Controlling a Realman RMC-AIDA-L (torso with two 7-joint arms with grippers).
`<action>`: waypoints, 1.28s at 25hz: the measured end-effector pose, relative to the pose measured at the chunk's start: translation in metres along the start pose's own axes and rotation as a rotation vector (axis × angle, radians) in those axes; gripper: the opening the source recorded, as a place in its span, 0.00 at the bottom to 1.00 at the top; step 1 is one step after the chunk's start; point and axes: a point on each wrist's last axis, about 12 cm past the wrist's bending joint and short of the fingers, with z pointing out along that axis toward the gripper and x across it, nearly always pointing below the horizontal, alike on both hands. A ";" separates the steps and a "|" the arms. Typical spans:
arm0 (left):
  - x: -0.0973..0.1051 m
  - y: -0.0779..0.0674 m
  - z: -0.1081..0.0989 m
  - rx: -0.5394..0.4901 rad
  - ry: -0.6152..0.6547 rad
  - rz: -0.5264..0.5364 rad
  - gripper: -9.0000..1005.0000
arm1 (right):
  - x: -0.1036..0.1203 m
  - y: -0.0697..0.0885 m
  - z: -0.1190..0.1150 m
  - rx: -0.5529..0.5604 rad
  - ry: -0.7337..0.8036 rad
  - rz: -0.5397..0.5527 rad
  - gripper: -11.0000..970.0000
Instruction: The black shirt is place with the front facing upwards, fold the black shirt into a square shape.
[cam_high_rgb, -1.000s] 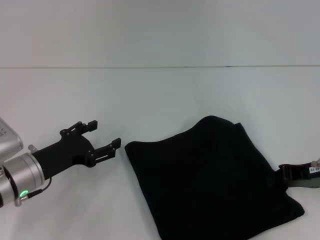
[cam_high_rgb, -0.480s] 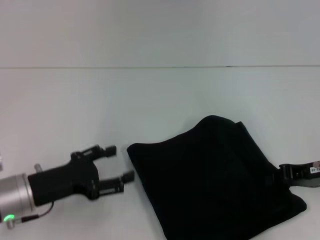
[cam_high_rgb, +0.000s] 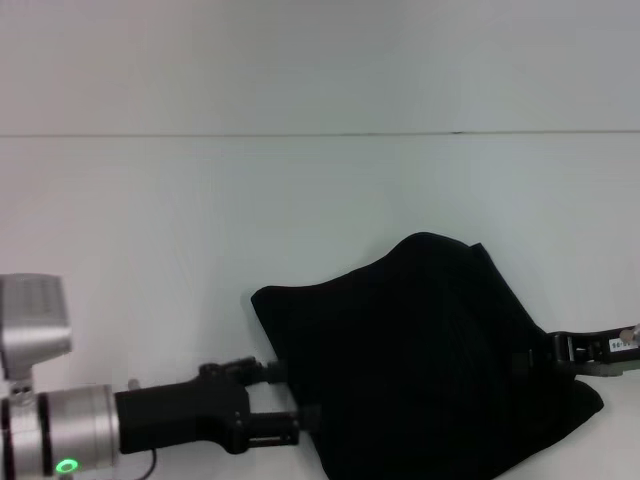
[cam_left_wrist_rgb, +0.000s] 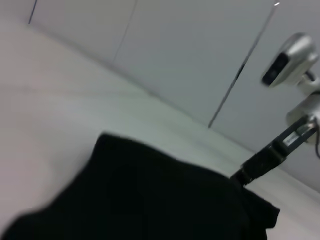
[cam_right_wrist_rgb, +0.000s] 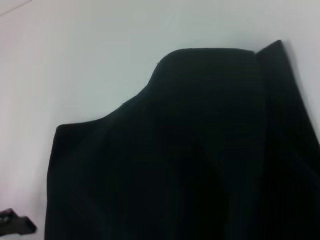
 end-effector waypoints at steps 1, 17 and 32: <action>-0.002 0.000 0.003 0.011 0.023 -0.030 0.82 | 0.000 0.000 0.000 -0.004 0.001 -0.007 0.06; -0.016 0.012 0.010 -0.044 0.156 -0.203 0.79 | 0.001 -0.002 0.002 -0.043 -0.005 -0.029 0.06; -0.033 0.015 0.022 -0.024 0.255 -0.206 0.76 | 0.000 -0.007 0.004 -0.043 -0.021 -0.018 0.06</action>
